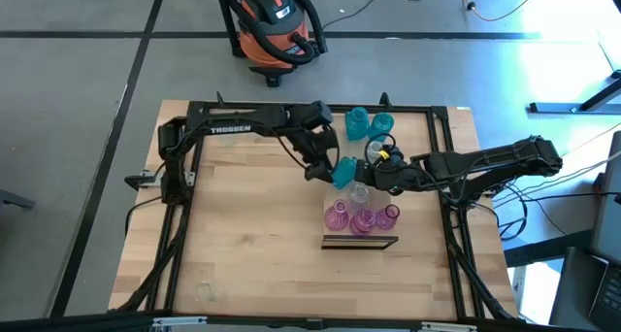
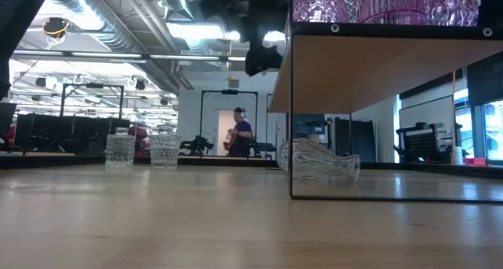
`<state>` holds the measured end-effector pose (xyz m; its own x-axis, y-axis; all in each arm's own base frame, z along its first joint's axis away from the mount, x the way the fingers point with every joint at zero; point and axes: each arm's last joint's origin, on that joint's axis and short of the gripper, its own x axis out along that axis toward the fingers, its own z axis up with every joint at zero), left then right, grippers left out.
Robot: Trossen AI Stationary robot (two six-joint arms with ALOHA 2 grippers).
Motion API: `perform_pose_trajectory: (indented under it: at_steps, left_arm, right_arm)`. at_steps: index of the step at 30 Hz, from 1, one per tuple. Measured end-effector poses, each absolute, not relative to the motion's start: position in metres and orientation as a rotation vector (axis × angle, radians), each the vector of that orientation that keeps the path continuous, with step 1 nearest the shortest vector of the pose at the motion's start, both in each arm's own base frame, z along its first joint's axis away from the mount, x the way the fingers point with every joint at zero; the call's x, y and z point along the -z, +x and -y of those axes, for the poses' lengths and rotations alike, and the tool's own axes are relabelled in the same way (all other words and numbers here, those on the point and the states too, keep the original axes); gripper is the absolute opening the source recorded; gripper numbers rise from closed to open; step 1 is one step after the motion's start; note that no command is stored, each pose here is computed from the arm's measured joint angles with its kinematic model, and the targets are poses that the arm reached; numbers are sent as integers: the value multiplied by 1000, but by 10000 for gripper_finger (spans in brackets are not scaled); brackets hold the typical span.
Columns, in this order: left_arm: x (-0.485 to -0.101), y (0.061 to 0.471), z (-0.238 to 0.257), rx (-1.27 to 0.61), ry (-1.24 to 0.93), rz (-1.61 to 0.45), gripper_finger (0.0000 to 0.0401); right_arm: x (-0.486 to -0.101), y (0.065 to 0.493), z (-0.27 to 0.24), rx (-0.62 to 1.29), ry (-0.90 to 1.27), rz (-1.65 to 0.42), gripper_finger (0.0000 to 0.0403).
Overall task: Sort vases onto shelf
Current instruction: Adjust the blue vase on the shelf
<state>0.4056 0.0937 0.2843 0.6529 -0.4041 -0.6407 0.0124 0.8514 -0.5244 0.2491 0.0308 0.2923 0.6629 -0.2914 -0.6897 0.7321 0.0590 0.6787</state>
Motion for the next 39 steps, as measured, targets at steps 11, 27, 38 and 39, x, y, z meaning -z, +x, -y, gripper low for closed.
perform_pose_trajectory:
  at_steps: [11, 27, 38, 39]
  left_arm:
    - [-286, 411, -94, 101, -481, -800, 328]
    - [-287, 415, -92, 127, -247, -755, 336]
    - [-283, 421, -74, 138, 0, -775, 336]
    - [-282, 421, -73, 137, 8, -776, 336]
  right_arm:
    - [-292, 251, -29, 828, 1287, -397, 17]
    - [-284, 267, -29, 771, 1315, -427, 17]
    - [-285, 268, -31, 755, 1323, -427, 17]
    - [-286, 268, -30, 754, 1323, -421, 17]
